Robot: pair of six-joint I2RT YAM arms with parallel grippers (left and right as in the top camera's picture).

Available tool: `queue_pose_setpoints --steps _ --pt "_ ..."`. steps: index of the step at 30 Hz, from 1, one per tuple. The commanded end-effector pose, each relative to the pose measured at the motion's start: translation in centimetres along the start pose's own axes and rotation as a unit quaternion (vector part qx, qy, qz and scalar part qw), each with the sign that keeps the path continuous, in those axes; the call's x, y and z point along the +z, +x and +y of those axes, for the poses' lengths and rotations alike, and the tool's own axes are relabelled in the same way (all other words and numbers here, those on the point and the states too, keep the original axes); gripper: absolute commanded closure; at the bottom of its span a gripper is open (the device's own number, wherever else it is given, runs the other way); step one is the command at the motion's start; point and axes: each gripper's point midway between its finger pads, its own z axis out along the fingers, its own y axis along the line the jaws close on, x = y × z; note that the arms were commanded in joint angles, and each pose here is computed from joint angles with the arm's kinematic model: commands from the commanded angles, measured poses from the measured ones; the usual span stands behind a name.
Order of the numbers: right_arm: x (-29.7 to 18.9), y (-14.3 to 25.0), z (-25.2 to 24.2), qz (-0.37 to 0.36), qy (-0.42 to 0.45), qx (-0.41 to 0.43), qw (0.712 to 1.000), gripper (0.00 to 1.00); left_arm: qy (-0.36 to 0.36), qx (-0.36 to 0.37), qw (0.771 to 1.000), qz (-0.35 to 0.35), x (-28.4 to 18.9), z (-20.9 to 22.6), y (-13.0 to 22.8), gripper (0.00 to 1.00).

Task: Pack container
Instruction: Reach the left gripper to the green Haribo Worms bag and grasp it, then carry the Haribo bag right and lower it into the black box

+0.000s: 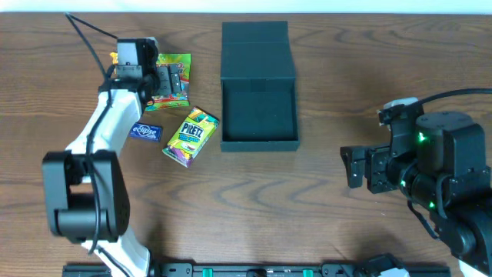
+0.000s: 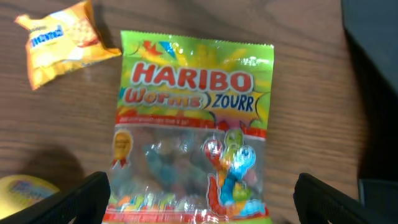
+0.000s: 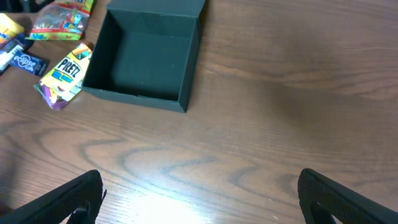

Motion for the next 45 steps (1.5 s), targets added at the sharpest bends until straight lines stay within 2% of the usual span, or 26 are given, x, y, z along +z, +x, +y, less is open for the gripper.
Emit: queue_pose_setpoints --steps 1,5,10,20,22,28,34,36,37,41,45 --pt "-0.1 0.0 -0.2 -0.001 0.003 -0.004 1.0 0.01 -0.007 0.009 0.999 -0.032 0.1 0.3 -2.0 0.05" --pt "-0.1 0.0 -0.2 -0.001 0.003 -0.004 1.0 0.01 -0.01 0.009 0.999 -0.052 0.2 0.4 -2.9 0.05" --pt "-0.1 0.0 -0.2 -0.001 0.003 -0.004 1.0 0.01 -0.039 0.007 0.999 -0.022 3.2 1.7 -0.7 0.05" --pt "-0.1 0.0 -0.2 -0.001 0.003 -0.004 1.0 0.01 -0.043 0.008 0.999 0.019 6.6 2.1 2.6 0.05" --pt "-0.1 0.0 -0.2 -0.001 0.003 -0.004 1.0 0.01 -0.045 0.008 0.999 0.026 7.0 2.2 3.0 0.0" --pt "-0.1 0.0 -0.2 -0.001 0.003 -0.004 1.0 0.01 -0.047 -0.001 0.998 0.047 7.7 2.3 4.4 0.42" --pt "-0.1 0.0 -0.2 -0.001 0.003 -0.004 1.0 0.01 -0.05 -0.001 0.997 0.064 7.6 2.4 5.3 0.76" --pt "-0.1 0.0 -0.2 -0.001 0.003 -0.004 1.0 0.01 -0.05 -0.001 0.996 0.071 7.5 2.5 5.6 0.92" --pt "-0.1 0.0 -0.2 -0.001 0.003 -0.004 1.0 0.01 -0.05 -0.001 0.996 0.073 7.5 2.5 5.7 0.94" --pt "-0.1 0.0 -0.2 -0.001 0.003 -0.004 1.0 0.01 -0.05 -0.001 0.996 0.07 7.4 2.4 5.4 0.95" --pt "-0.1 0.0 -0.2 -0.001 0.003 -0.004 1.0 0.01 -0.048 -0.016 0.998 0.04 6.1 2.1 2.3 0.95"
